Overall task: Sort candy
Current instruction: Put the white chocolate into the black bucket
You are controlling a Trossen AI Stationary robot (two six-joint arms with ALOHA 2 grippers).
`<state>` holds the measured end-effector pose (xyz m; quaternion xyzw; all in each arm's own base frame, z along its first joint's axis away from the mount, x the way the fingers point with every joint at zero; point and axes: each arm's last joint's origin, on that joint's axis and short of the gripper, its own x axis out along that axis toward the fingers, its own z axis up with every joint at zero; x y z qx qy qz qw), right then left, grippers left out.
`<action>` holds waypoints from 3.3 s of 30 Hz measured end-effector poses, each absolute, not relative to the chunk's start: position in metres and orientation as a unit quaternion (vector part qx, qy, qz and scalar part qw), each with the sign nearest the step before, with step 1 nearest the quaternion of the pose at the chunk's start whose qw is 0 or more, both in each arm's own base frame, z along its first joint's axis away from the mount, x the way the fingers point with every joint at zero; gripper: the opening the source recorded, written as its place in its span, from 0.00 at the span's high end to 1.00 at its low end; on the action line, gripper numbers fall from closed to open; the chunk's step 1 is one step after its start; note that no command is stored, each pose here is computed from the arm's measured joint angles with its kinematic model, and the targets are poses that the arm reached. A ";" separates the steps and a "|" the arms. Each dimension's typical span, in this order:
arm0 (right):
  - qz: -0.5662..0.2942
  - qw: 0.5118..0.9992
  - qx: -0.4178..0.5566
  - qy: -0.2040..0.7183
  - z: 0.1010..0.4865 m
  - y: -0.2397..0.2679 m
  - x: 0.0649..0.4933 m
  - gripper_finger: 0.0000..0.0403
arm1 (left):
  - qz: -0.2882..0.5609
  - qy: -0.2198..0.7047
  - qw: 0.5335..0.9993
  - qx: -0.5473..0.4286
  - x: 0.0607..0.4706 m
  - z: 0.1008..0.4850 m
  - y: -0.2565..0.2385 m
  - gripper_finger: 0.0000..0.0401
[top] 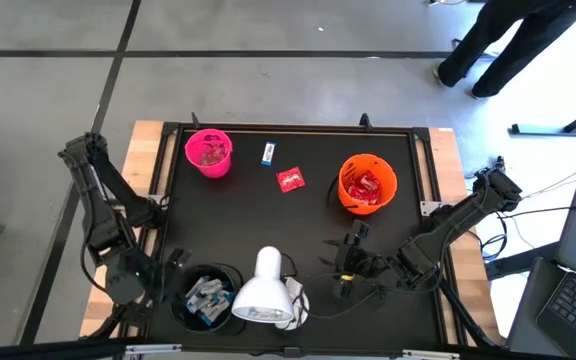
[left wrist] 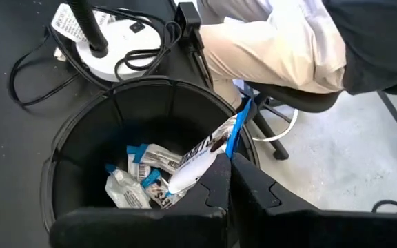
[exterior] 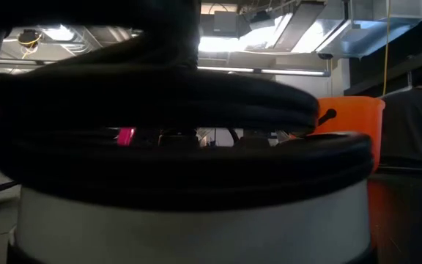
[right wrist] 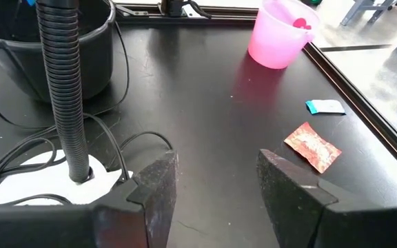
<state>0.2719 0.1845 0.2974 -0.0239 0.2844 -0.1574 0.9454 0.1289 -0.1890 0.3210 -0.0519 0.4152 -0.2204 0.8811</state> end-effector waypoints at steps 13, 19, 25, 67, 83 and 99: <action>-0.156 0.946 -0.022 0.283 0.298 0.185 0.272 0.52 | -0.211 0.398 0.889 -0.078 0.138 0.325 -0.186 0.85; -0.150 0.946 -0.018 0.286 0.298 0.185 0.272 0.52 | -0.193 0.398 0.894 -0.076 0.144 0.325 -0.178 0.71; -0.149 0.948 -0.014 0.282 0.298 0.186 0.273 0.52 | -0.173 0.372 0.911 -0.042 0.152 0.333 -0.154 0.68; -0.095 0.971 0.031 0.215 0.314 0.196 0.285 0.52 | -0.042 0.342 0.938 -0.026 0.295 0.263 0.116 0.64; -0.095 0.971 0.028 0.216 0.314 0.196 0.285 0.52 | 0.108 0.423 0.899 -0.007 0.320 0.209 0.138 0.47; -0.097 0.970 0.020 0.224 0.312 0.195 0.284 0.52 | 0.228 0.480 0.844 -0.068 0.318 0.159 0.173 0.46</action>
